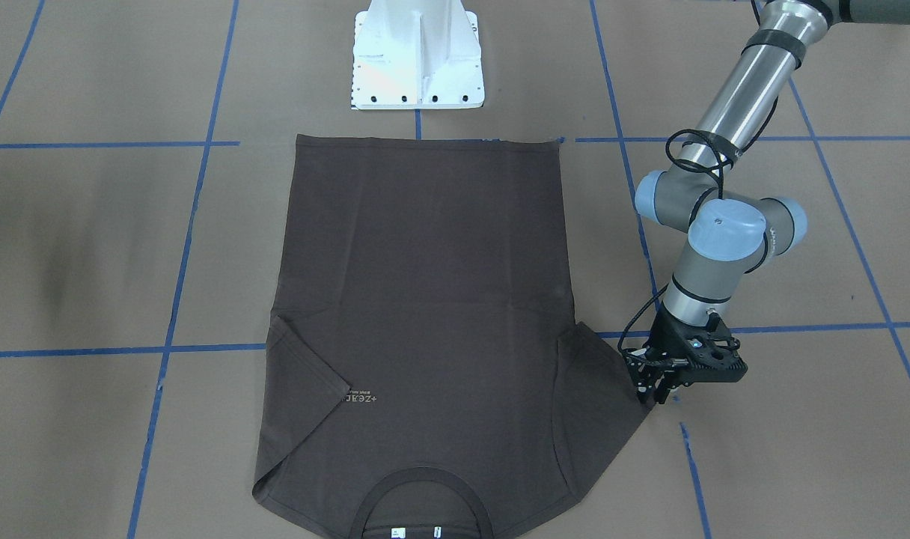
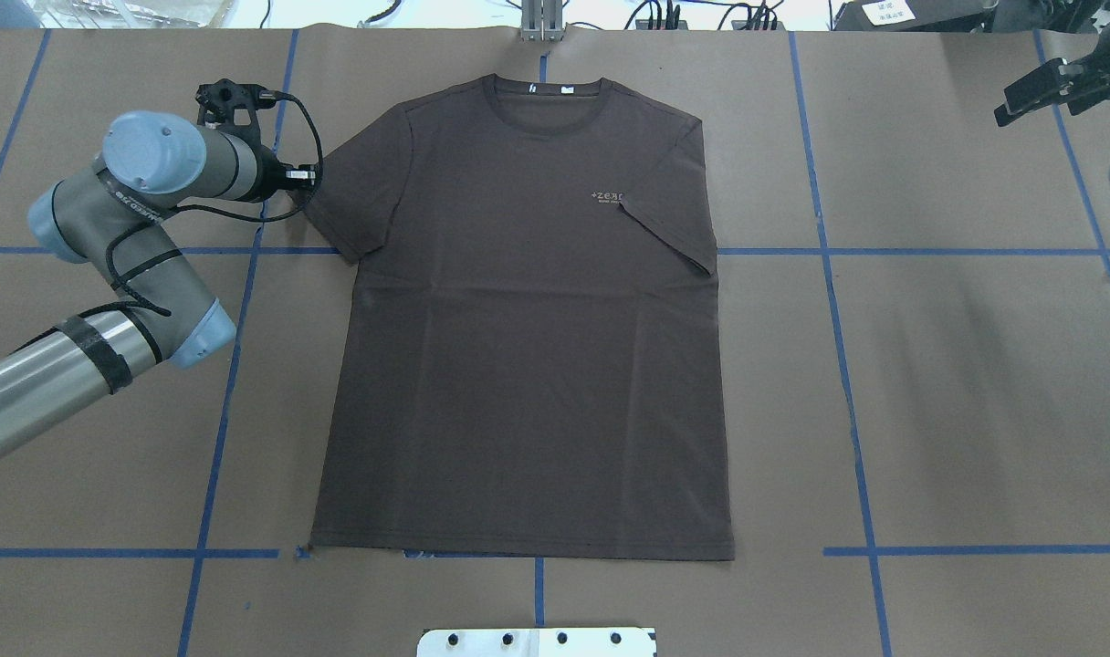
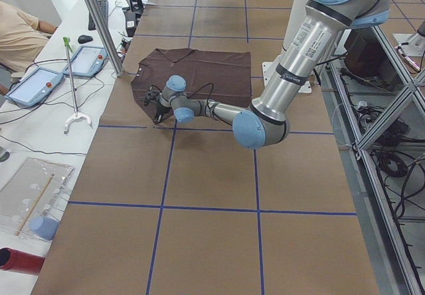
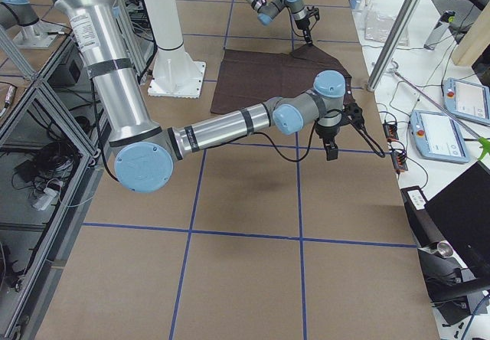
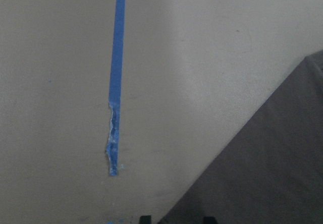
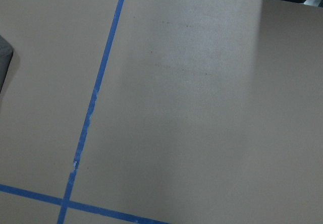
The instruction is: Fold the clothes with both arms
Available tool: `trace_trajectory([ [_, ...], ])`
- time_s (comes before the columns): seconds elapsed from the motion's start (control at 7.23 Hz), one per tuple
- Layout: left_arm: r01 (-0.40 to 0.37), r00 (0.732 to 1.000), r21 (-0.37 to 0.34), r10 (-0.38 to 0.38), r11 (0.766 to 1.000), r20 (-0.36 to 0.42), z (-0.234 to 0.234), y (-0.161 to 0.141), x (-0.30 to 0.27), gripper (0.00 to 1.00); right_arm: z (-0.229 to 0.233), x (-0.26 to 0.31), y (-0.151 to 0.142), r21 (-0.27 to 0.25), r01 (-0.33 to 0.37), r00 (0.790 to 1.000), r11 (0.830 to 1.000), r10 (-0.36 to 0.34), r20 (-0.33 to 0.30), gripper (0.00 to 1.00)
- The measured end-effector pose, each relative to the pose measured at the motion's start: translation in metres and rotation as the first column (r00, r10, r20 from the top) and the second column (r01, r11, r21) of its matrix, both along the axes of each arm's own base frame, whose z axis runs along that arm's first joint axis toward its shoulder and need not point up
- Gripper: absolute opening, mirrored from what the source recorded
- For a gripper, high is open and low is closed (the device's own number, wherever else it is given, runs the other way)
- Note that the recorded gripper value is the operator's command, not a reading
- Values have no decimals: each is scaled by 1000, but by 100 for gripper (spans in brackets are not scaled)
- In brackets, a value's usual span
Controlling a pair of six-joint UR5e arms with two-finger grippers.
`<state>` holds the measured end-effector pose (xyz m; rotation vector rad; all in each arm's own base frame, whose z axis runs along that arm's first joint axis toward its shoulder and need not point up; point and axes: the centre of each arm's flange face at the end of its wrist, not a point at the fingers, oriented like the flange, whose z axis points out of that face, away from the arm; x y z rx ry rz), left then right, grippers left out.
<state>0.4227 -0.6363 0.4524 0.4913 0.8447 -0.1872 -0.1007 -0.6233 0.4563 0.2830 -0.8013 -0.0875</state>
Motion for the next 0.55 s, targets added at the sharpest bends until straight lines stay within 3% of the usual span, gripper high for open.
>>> trace_trajectory([
  [0.55,14,999,-8,-14,1000,-36,-32,-5,10,0,1,0,0,-2,0,1000,1000,0,-2,100],
])
